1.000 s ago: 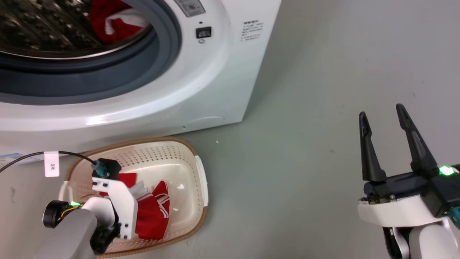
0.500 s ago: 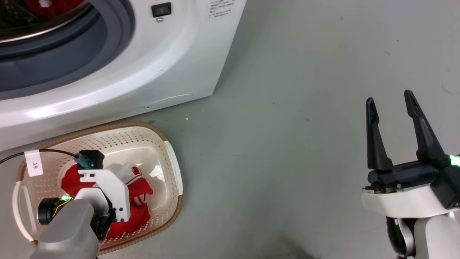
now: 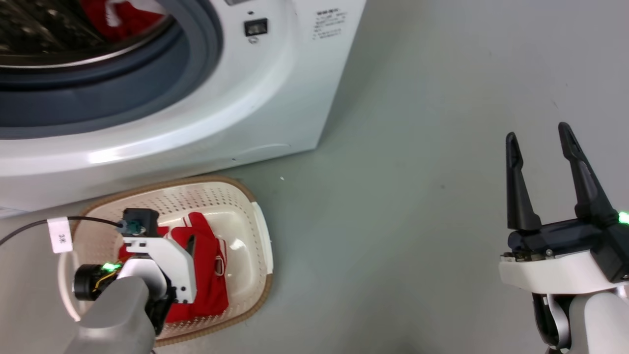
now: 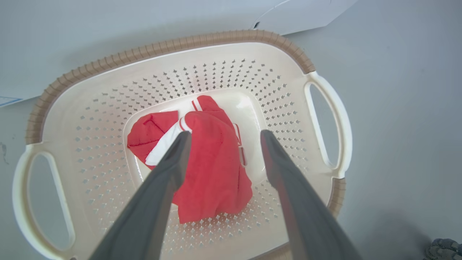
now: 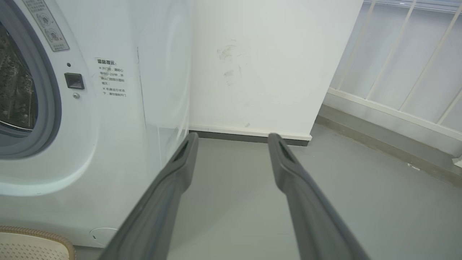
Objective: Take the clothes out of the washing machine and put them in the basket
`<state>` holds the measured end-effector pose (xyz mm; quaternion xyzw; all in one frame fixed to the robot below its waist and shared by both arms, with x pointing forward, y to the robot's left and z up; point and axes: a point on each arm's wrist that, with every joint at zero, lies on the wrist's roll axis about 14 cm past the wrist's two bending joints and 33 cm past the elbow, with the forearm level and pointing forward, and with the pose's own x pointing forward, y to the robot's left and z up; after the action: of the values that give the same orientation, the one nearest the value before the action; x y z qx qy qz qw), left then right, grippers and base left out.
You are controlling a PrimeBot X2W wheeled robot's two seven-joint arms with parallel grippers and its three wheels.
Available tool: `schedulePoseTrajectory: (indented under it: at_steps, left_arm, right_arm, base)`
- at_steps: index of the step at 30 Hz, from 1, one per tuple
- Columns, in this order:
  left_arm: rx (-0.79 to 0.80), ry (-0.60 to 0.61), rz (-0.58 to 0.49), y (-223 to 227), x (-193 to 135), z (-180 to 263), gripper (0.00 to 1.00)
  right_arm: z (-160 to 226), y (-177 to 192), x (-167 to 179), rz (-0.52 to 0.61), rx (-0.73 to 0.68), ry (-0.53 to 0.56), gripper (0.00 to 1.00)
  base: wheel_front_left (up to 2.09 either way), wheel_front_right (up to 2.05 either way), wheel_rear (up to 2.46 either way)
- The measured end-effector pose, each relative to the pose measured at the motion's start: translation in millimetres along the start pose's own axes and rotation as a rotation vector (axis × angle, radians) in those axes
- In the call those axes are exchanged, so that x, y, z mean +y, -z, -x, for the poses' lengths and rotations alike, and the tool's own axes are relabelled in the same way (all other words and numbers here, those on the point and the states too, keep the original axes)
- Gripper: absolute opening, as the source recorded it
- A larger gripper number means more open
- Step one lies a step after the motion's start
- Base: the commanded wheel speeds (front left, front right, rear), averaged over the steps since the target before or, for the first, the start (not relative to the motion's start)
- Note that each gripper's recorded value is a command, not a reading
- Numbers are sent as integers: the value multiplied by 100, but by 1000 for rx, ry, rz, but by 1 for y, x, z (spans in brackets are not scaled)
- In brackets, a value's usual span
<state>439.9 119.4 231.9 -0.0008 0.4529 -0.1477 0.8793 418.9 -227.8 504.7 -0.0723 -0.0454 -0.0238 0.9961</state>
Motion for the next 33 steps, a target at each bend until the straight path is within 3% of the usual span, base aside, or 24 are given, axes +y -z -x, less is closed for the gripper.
schedulePoseTrajectory:
  at_steps: [17,27,33]
  left_arm:
    - [-570,-62,19,-112,5,103,100]
    - [-764,-59,1,-147,-4,138,100]
    - [-810,-49,-88,-200,1,135,100]
  right_arm:
    - [20,-47,9,-22,-120,-24,100]
    - [30,-50,1,-28,-121,-1,100]
    - [31,-36,-10,-35,-80,35,100]
  base:
    - [0,0,0]
    - [0,0,0]
    - [0,0,0]
